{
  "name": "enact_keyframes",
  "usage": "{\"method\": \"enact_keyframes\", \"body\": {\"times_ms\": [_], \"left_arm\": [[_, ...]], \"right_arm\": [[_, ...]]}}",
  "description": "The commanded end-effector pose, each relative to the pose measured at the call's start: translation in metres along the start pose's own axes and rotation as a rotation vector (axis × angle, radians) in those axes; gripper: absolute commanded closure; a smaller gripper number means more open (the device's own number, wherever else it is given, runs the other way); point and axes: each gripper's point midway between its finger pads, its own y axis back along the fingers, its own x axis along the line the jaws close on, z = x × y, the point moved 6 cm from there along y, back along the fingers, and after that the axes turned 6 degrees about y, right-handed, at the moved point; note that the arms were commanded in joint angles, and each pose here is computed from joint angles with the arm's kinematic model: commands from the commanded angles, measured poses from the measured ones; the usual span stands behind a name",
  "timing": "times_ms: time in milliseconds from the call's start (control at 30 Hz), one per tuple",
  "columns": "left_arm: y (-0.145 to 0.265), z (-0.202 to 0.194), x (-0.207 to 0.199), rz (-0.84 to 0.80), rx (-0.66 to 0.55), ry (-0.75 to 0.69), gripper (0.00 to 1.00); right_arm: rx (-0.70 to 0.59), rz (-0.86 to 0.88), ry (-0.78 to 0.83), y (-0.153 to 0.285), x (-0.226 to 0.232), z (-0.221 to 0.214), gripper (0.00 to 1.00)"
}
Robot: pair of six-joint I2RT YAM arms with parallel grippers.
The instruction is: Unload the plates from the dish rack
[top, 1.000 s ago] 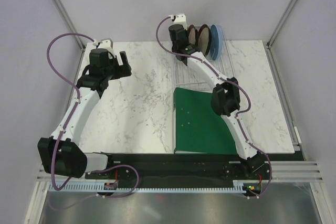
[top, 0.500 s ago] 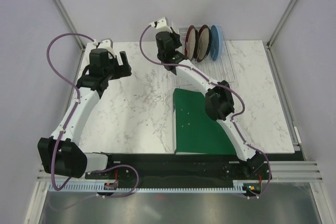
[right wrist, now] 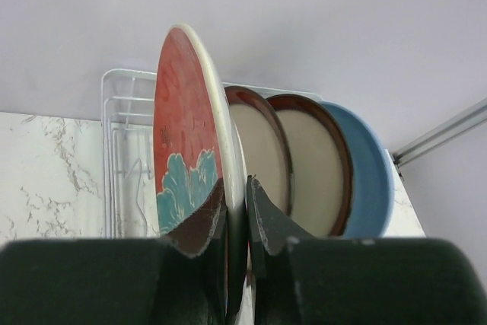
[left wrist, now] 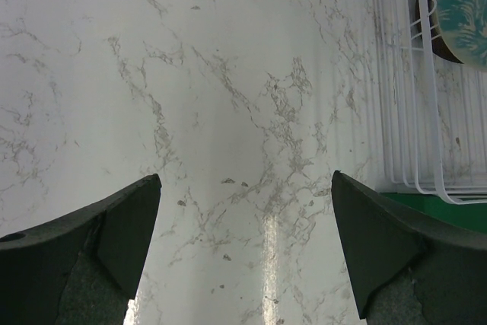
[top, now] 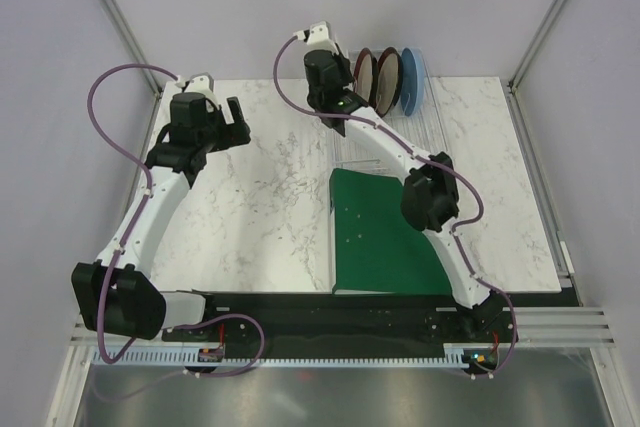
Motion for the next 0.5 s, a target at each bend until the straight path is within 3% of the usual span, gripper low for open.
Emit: {"method": "enact_keyframes", "body": {"times_ms": [0,233,467], "left_arm": [[0.009,0.016,-0.007,-0.013,-0.063,0.091,0.00],[0.003,0.015,-0.010,-0.027,-0.015,0.163,0.00],[0.008,0.020,-0.001,0.037,-0.066,0.155,0.00]], "right_arm": [[-0.208,-0.052,-0.325,0.052,-0.116,0.118,0.93],[-0.207,-0.005,-0.294,0.066,-0.131,0.122,0.93],[-0.219,0.059,-0.298,0.094,-0.141,0.128,0.93]]}}
